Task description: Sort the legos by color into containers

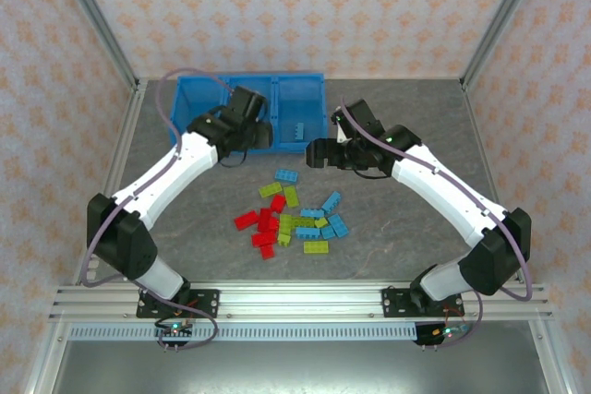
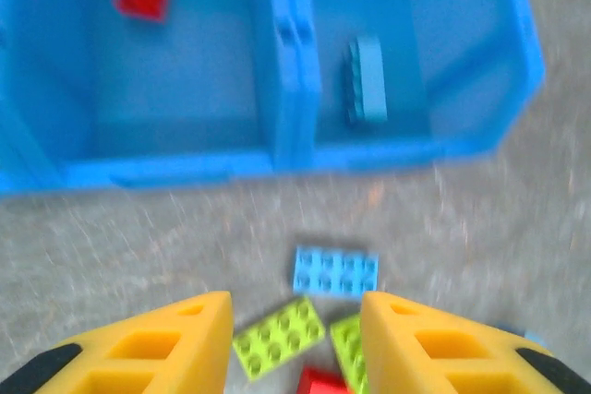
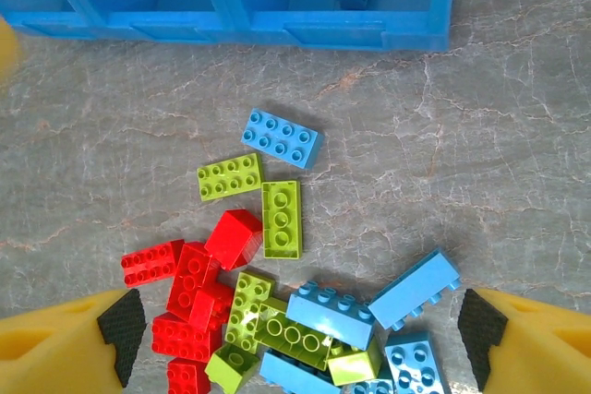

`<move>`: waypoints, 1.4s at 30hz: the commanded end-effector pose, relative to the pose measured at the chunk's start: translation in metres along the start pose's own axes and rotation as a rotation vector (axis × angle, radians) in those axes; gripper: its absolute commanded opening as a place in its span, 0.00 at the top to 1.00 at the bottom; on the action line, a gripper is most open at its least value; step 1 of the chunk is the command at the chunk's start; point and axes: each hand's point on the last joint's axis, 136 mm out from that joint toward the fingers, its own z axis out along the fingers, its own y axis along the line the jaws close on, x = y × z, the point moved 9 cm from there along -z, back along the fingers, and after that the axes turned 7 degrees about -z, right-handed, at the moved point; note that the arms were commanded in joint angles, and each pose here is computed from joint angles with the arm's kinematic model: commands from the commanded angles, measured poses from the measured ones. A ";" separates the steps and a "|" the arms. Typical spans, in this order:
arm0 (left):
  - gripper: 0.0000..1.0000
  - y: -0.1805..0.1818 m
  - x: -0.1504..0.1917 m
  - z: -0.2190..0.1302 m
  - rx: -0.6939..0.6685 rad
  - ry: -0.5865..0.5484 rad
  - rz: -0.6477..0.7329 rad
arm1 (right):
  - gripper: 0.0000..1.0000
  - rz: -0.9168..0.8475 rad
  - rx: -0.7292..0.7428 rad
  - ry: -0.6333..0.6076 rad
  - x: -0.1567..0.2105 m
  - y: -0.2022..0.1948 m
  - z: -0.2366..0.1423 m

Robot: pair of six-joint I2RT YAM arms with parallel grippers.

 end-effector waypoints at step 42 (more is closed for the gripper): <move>0.65 0.013 0.096 0.143 -0.063 0.630 0.559 | 0.10 0.015 0.029 -0.028 -0.002 0.000 -0.007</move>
